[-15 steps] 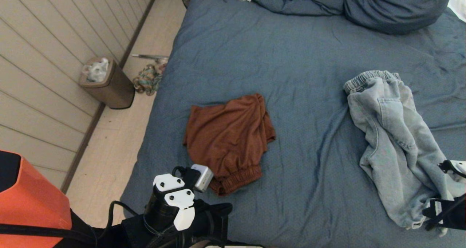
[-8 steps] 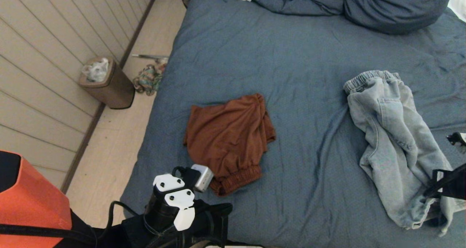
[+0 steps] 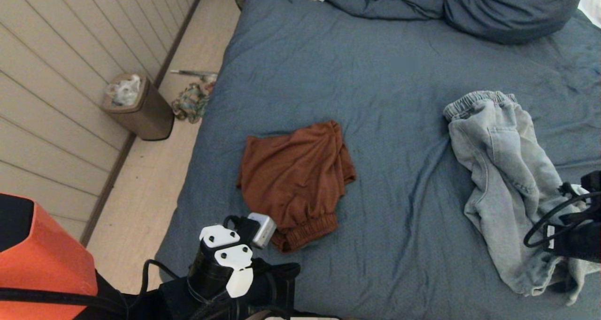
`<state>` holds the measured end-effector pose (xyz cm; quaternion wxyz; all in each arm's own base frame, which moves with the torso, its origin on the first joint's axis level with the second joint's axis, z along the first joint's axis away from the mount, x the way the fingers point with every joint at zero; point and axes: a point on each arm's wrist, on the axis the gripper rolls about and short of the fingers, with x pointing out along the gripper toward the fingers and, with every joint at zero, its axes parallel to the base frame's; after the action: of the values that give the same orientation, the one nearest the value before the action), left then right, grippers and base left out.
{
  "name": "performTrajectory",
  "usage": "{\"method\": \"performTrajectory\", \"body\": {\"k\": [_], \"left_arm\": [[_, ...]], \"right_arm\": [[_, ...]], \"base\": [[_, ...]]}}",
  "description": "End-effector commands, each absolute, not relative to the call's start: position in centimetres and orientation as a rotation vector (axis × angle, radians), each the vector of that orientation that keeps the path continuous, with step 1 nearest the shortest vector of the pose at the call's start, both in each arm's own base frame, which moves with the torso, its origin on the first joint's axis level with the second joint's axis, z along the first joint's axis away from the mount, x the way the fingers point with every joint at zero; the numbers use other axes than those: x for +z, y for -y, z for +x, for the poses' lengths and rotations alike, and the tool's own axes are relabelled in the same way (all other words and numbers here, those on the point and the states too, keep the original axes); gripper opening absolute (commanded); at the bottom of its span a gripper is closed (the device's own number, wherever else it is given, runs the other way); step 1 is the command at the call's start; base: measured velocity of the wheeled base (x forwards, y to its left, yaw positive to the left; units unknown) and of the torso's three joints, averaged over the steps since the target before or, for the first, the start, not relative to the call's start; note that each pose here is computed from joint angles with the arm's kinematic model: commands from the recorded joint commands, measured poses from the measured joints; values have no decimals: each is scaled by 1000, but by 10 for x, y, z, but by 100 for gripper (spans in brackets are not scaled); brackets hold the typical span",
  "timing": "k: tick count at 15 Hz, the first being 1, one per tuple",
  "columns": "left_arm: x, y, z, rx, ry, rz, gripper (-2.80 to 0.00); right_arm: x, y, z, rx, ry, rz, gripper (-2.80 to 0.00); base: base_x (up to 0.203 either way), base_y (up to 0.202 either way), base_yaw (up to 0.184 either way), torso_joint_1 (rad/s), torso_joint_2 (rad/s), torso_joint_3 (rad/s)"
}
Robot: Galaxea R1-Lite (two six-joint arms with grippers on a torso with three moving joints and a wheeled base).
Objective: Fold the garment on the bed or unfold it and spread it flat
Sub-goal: Fold the blue shorts
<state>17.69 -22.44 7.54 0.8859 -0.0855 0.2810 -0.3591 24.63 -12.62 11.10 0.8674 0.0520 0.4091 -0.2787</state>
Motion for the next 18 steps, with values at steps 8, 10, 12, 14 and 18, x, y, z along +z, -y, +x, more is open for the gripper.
{"method": "performTrajectory", "body": {"k": [8,10,12,14,18], "left_arm": [[73,225,178,-744,-591,-180,-280],[73,225,178,-744,-591,-181,-280],[72,225,178,-742,-592,-179,-280],[72,225,178,-744,-591,-178,-280],[74,226,178,-741,-584,-184,-280]], "right_arm": [[124,214,279,-754,-760,124,-280],[108,241,289,-790,-782,140,-280],[103,271,290,-843,-798,164,-280],[109,292,283,-883,-822,194,-280],[138,298,268,-845,-772,257,-280]], "base": [[0,0,0,0,0,0],[0,0,0,0,0,0],[0,0,0,0,0,0],[0,0,0,0,0,0],[0,0,0,0,0,0]]}}
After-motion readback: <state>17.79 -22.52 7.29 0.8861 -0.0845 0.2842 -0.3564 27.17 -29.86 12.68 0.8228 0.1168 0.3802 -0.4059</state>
